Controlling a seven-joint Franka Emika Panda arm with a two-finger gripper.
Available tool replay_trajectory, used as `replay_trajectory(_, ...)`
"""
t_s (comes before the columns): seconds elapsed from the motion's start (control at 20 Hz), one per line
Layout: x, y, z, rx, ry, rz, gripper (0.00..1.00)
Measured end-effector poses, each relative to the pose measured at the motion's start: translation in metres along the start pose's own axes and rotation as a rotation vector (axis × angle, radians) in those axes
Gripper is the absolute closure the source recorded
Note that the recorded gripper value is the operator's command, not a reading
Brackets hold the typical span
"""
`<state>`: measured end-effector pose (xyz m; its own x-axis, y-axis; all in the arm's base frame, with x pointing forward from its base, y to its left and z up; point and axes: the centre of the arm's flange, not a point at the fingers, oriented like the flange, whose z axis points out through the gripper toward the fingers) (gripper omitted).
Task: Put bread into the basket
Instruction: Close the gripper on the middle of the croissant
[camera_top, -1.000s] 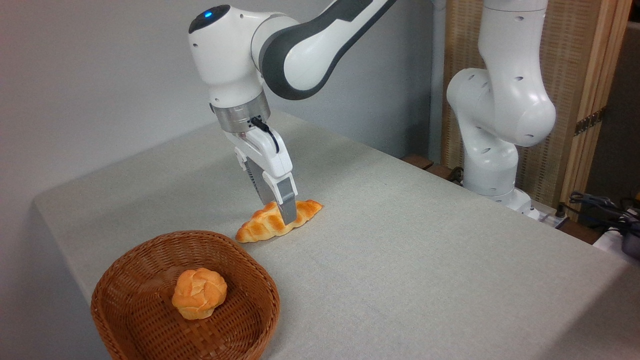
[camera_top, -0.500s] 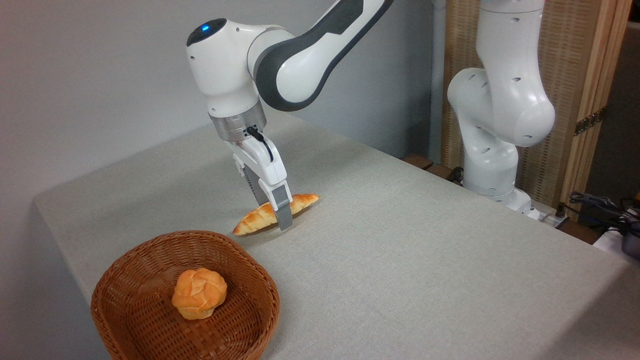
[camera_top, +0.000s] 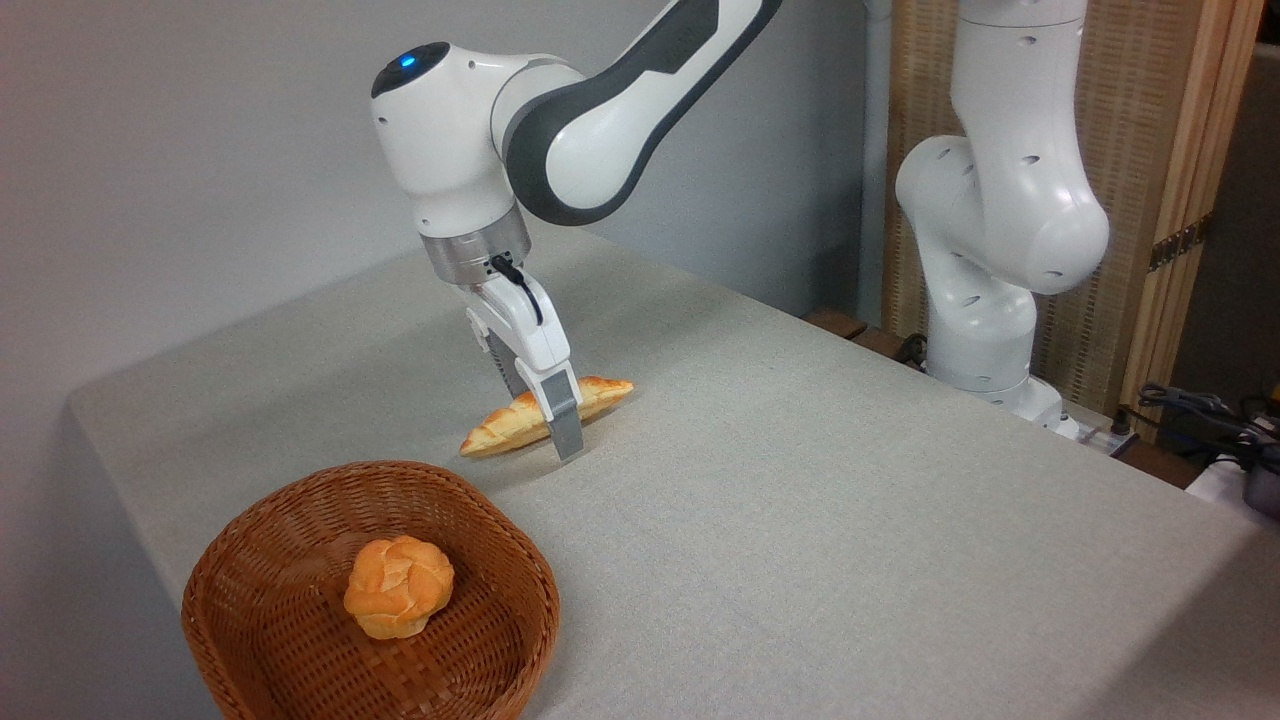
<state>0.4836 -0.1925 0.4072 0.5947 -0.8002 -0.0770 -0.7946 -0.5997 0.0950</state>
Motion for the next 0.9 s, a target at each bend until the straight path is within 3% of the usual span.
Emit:
replay_trajectory(0.5, 0.0006, 0.0001, -0.001, 0.001, 0.002, 0.001, 0.54)
replay_trajectory(0.6, 0.0006, 0.0001, -0.001, 0.001, 0.002, 0.001, 0.61)
replay_trajectory(0.9, 0.001, 0.0, -0.0022, 0.003, 0.004, 0.001, 0.64)
